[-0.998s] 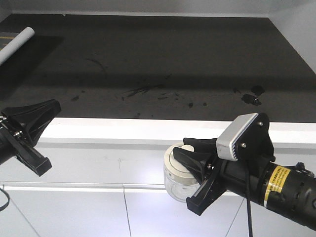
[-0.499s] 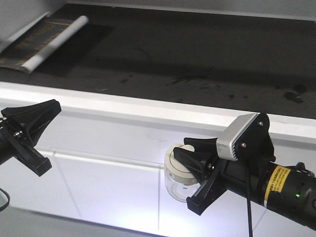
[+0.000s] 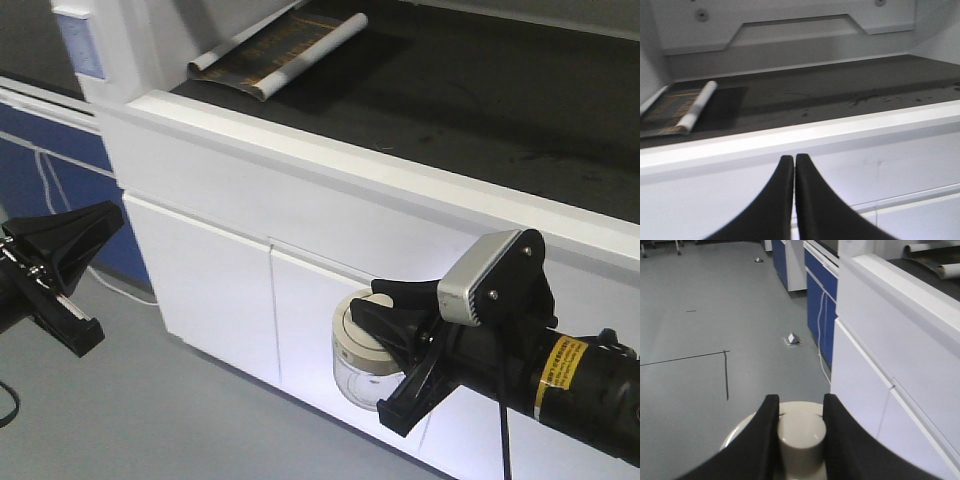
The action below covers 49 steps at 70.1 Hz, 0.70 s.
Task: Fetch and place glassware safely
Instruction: 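Hold the jar in the right gripper while the base turns away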
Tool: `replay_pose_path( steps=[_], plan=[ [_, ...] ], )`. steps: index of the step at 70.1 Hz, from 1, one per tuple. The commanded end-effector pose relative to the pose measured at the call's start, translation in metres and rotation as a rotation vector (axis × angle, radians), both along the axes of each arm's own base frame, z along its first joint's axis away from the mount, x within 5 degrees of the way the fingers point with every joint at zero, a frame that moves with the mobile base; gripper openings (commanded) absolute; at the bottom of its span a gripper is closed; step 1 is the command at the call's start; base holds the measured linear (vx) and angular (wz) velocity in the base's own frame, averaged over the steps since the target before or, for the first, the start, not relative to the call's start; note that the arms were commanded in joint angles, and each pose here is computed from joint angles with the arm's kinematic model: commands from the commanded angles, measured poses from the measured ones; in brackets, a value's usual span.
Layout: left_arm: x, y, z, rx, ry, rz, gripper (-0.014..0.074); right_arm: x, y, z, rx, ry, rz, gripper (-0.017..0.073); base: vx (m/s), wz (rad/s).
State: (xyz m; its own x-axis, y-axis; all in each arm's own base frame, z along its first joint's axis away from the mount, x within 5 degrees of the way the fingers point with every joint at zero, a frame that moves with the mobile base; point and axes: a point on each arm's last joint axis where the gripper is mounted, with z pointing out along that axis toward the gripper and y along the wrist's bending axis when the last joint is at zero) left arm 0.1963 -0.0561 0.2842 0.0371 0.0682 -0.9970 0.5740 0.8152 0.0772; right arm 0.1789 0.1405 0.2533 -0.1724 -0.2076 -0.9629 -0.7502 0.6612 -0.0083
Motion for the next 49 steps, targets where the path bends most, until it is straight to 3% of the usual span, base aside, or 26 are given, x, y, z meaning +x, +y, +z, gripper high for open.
replay_pose_path(
  steps=[1, 49],
  plan=[
    [-0.0014, -0.0027, 0.0148, -0.066, -0.06, -0.027, -0.0007, 0.0, 0.0047, 0.0218, 0.092, -0.08, 0.04, -0.0001, -0.14, 0.53],
    [-0.0014, -0.0027, 0.0148, -0.066, -0.06, -0.027, -0.0007, 0.0, 0.0048, 0.0218, 0.092, -0.081, 0.041, -0.0001, -0.1, 0.57]
  ],
)
